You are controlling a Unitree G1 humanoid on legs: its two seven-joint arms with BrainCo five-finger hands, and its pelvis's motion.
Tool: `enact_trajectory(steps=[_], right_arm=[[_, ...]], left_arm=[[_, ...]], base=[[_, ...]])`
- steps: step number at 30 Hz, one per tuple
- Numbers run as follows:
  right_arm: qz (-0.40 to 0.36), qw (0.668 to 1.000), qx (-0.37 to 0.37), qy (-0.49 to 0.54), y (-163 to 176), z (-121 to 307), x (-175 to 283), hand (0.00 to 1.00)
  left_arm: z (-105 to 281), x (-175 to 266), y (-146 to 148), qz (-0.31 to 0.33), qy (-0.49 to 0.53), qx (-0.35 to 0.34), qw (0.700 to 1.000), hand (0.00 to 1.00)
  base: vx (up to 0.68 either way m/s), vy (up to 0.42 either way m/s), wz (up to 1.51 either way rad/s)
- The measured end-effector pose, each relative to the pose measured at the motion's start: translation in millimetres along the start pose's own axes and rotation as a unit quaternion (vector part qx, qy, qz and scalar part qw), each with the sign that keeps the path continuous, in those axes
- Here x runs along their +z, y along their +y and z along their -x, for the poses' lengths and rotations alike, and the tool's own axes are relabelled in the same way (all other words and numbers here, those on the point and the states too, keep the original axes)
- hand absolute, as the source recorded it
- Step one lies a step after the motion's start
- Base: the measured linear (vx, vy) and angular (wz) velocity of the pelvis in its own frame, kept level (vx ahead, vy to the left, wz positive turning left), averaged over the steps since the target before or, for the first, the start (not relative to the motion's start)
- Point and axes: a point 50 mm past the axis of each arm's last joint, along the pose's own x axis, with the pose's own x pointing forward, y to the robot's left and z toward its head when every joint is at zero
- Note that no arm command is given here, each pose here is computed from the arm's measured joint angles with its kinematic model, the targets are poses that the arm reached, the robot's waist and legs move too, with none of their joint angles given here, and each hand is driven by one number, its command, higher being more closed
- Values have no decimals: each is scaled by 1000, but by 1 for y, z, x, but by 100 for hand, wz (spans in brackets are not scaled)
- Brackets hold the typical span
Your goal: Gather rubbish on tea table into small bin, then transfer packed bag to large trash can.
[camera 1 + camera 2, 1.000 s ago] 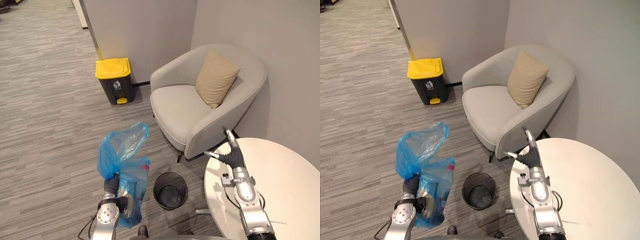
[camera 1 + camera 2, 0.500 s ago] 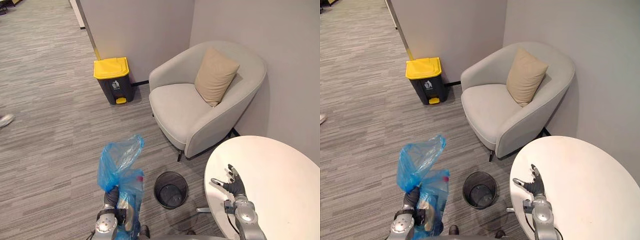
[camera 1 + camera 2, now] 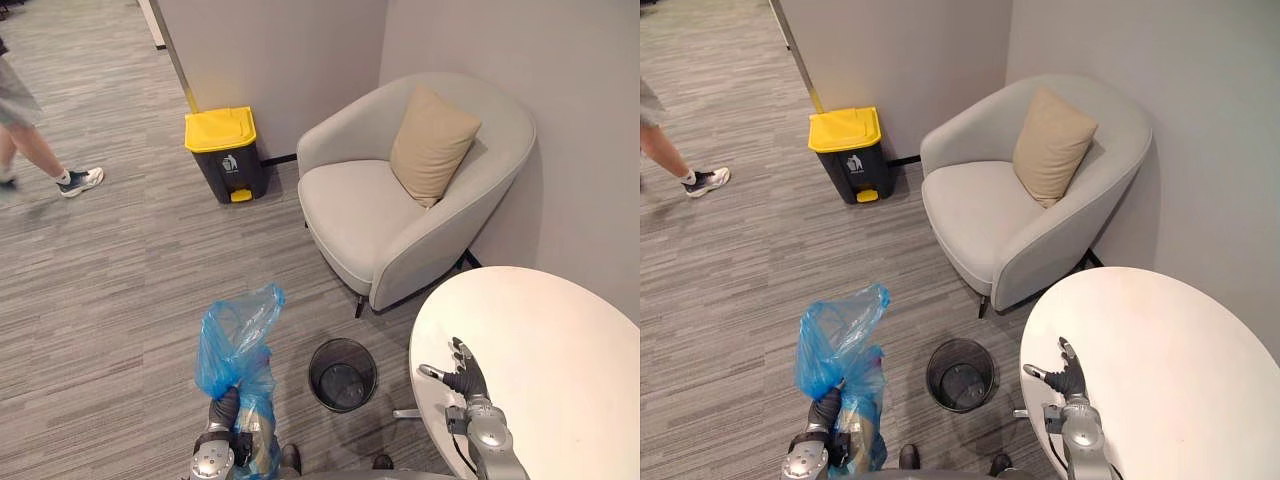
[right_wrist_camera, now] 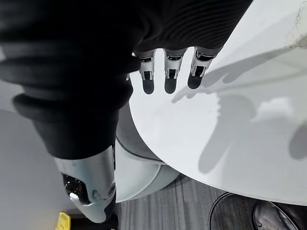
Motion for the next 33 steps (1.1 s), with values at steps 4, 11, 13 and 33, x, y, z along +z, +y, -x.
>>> enact_trajectory(steps=[4, 11, 13, 33], right_arm=[[13, 999, 24, -32, 14, -9, 18, 0], [30, 995, 67, -68, 38, -9, 35, 0], [37, 994, 62, -80, 34, -12, 41, 0], [2, 998, -9, -64, 12, -8, 33, 0]], left_arm=[[-8, 13, 0, 7, -19, 0, 1000, 100], [-8, 28, 3, 28, -51, 10, 998, 100], [-6, 28, -8, 46, -50, 4, 998, 100], [-8, 44, -13, 0, -92, -46, 995, 100]], base=[[-27, 30, -1], [-62, -42, 46], [-160, -77, 15], [-99, 87, 58]])
